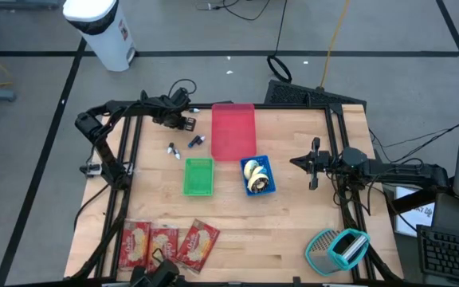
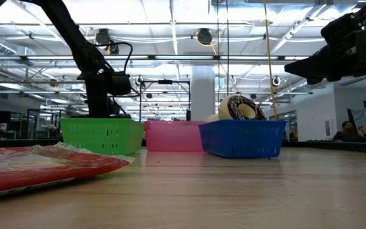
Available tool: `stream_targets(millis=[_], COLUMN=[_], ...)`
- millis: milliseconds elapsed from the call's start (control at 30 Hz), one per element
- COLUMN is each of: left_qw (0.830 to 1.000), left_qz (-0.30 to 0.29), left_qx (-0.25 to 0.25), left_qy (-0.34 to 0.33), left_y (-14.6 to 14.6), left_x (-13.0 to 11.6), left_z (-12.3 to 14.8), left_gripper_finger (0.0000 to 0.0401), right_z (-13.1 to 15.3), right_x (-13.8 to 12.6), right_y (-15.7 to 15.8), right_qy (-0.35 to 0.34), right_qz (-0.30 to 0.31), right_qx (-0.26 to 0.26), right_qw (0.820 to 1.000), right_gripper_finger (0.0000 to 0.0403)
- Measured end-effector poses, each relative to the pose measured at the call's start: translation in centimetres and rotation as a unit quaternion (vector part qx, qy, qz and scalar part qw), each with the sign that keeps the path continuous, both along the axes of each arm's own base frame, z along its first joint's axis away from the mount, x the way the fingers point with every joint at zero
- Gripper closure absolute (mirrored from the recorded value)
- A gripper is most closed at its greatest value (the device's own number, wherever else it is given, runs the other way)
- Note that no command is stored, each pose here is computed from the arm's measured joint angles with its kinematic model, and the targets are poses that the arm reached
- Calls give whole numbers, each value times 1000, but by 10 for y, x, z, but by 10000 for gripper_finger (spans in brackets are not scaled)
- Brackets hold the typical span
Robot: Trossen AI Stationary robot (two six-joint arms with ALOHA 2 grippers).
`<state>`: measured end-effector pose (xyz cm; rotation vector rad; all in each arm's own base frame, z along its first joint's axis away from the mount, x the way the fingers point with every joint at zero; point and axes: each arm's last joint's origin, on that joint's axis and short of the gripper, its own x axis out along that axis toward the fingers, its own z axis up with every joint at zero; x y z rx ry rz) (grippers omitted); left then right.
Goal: Pick & Place Food Item
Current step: Put the purple food coloring bottle into the green bin
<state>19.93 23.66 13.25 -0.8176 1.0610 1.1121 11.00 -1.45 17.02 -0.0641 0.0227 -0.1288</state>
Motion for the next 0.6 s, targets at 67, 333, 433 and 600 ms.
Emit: stream_targets(millis=[67,333,433,600], left_qw=[1000,996,991,976], left_qz=[-14,-64,-106,-185], left_qx=[2,68,87,108], left_qy=[4,11,5,-20], left_y=[0,-10,-27,-71], left_x=[0,-4,-3,4], left_z=[0,39,61,97], left_gripper_finger=[334,353,343,347], right_z=[0,0,0,0], right_x=[0,0,0,0], right_y=[0,0,0,0], right_qy=[0,0,0,0], right_qz=[0,0,0,0], right_qx=[0,0,0,0], right_qw=[1000,1000,1000,1000], right_gripper_finger=[399,401,399,400])
